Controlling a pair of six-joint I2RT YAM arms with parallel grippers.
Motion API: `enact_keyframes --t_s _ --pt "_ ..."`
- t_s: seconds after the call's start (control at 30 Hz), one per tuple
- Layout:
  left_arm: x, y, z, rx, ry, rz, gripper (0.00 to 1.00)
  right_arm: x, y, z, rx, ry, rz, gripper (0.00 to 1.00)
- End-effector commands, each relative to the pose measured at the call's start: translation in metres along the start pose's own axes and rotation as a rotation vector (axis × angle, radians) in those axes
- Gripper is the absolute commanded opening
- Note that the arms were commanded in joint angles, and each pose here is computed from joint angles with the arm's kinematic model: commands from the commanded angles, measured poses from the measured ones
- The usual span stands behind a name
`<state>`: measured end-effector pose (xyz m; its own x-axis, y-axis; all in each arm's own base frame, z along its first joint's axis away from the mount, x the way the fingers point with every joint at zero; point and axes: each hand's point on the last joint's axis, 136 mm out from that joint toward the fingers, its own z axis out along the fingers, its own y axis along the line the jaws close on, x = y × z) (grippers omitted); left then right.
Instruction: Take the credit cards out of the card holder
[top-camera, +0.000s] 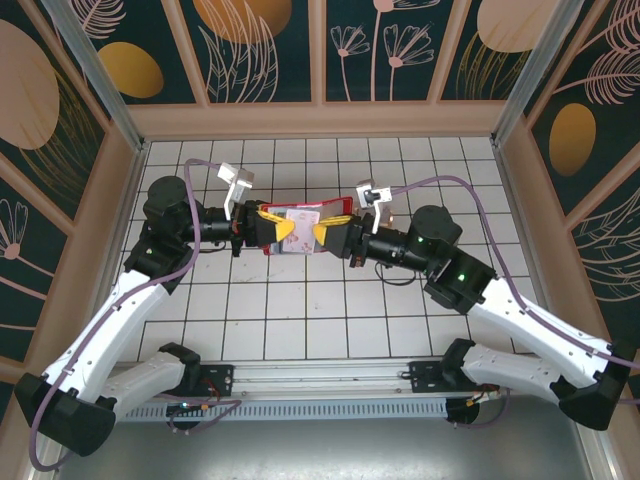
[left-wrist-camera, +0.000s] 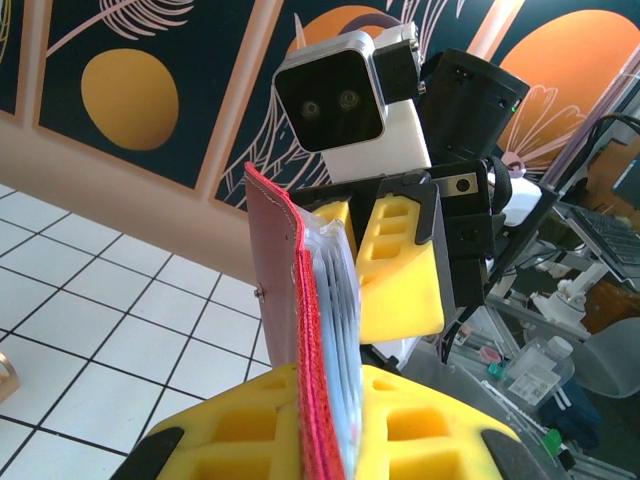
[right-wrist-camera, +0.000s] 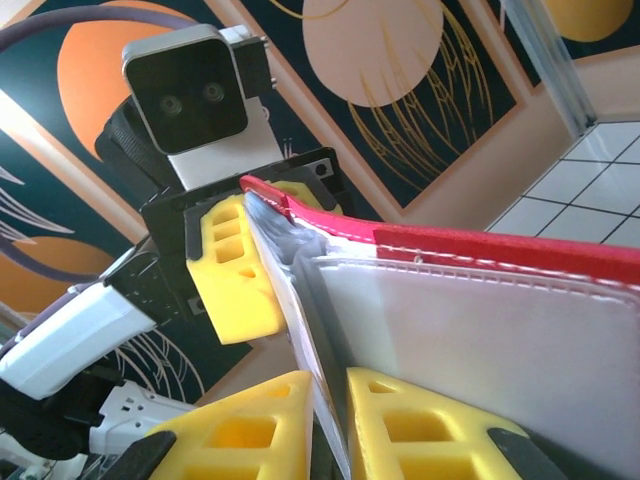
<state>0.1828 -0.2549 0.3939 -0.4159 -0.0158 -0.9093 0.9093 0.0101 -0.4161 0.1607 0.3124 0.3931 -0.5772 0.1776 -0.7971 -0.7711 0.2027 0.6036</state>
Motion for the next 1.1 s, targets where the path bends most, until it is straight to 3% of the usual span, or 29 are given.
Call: enact_keyframes --t_s 0.0,0.3,0.93,1.07 --pt "-0.006 -0.012 -0.002 0.039 -0.013 0.053 0.0 -0.021 0.023 -0.002 -0.082 -0.044 -0.028 0.14" --pt "-0.005 -0.01 -0.002 0.029 -0.011 0.056 0.0 -0.016 0.022 -0.008 -0.07 -0.032 -0.043 0.0" --pt "-0.004 -0.012 -0.002 0.041 -0.005 0.053 0.02 -0.019 0.017 -0.031 -0.018 -0.053 -0.061 0.0" --pt "-0.005 -0.011 -0.002 0.035 -0.011 0.049 0.0 -0.014 0.016 -0.026 -0.03 -0.024 -0.054 0.11"
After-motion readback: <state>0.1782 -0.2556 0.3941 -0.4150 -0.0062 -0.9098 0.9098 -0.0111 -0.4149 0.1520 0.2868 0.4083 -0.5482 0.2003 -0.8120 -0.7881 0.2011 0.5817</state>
